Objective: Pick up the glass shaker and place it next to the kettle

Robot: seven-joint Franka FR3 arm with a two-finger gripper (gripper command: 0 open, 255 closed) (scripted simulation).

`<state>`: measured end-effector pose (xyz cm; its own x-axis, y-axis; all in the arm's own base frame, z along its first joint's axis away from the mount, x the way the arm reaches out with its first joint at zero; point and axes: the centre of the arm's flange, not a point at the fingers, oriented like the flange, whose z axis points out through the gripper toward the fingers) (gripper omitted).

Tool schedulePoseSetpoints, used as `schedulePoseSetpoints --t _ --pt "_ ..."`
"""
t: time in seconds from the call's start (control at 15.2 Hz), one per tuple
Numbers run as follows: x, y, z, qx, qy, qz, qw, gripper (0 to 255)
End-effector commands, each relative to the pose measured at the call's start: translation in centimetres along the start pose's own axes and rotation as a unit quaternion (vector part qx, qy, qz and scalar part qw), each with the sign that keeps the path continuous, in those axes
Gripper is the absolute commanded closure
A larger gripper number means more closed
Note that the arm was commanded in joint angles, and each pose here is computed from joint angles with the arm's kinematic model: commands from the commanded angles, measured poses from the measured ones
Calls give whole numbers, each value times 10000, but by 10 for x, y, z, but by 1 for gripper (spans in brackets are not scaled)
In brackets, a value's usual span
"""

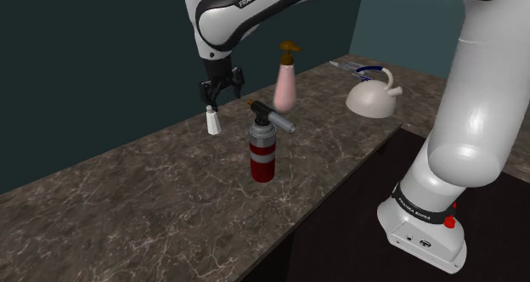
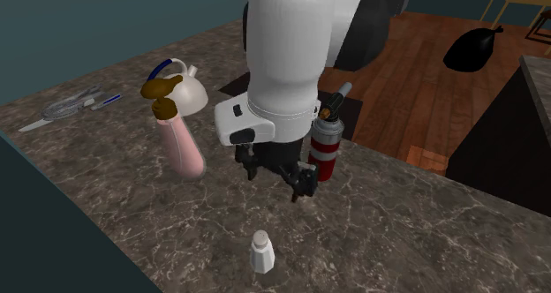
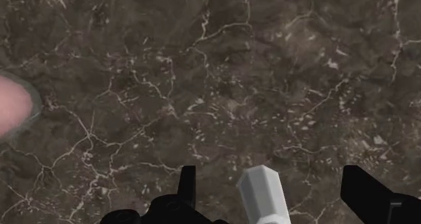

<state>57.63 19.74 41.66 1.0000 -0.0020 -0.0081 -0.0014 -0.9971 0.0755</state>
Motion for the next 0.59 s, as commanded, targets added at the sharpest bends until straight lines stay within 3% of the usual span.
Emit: schedulePoseSetpoints --t 0.0,0.33,0.53 --pt "23 -9 5 -62 74 54 9999 0" --pt "78 -32 19 -208 245 172 9993 0" --pt "79 -32 35 -208 245 172 9993 0"
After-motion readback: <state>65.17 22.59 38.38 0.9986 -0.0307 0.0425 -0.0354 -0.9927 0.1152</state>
